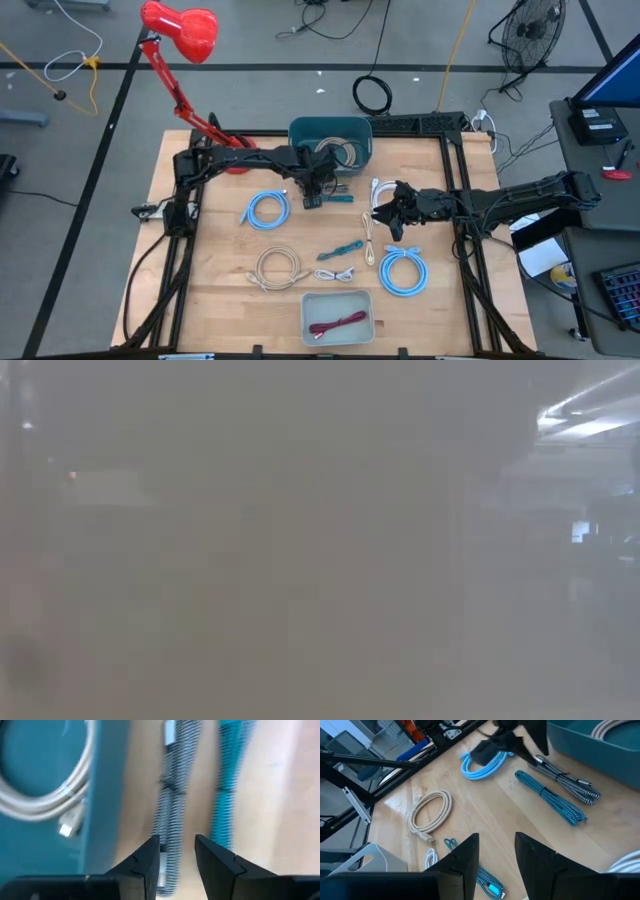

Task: Pick & Place USB Port
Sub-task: Put the top blue charger cable into the gray bin

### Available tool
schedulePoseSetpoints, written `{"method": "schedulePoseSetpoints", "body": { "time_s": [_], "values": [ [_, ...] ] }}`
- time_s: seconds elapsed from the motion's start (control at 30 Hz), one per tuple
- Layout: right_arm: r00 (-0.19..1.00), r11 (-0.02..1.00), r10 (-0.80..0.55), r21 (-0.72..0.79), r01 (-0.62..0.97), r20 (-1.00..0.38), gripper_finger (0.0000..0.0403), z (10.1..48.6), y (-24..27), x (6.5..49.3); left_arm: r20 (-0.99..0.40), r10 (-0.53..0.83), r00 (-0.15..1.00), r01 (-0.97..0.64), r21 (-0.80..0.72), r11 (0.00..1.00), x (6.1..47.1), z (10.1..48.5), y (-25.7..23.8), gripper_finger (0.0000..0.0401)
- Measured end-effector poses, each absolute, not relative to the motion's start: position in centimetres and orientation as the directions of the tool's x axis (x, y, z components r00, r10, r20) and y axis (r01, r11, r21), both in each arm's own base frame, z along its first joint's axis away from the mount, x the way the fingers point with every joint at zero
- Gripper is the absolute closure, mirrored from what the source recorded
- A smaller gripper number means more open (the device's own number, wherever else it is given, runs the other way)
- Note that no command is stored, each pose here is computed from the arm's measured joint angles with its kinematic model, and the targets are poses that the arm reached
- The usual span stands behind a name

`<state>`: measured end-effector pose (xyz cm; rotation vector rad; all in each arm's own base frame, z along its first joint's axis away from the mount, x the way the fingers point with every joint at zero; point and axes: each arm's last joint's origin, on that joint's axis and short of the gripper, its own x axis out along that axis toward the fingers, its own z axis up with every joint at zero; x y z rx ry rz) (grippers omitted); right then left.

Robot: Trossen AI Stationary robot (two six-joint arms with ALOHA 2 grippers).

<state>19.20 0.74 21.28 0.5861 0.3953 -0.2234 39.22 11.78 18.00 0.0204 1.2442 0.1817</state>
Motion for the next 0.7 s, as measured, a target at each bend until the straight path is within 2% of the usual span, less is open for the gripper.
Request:
{"method": "schedulePoseSetpoints", "body": {
  "time_s": [0.17, 0.37, 0.7],
  "values": [
    [0.901, 0.815, -0.098, 0.485, 0.316, -0.422, 0.0287, 21.3, 0.7, 19.2, -0.920, 0.141, 0.367, -0.057, 0.129, 0.990, 40.7, 19.6, 9.4, 0.0274],
    [0.901, 0.816, -0.099, 0.484, 0.316, -0.422, 0.0287, 21.3, 0.7, 19.2, -0.876, 0.191, 0.444, -0.071, 0.178, 0.981, 42.2, 22.3, 8.4, 0.0274],
    [0.906, 0.817, -0.075, 0.495, 0.296, -0.417, 0.0287, 21.3, 0.8, 19.2, -0.898, 0.172, 0.404, -0.063, 0.160, 0.985, 42.2, 23.1, 6.3, 0.0274]
  ]
}}
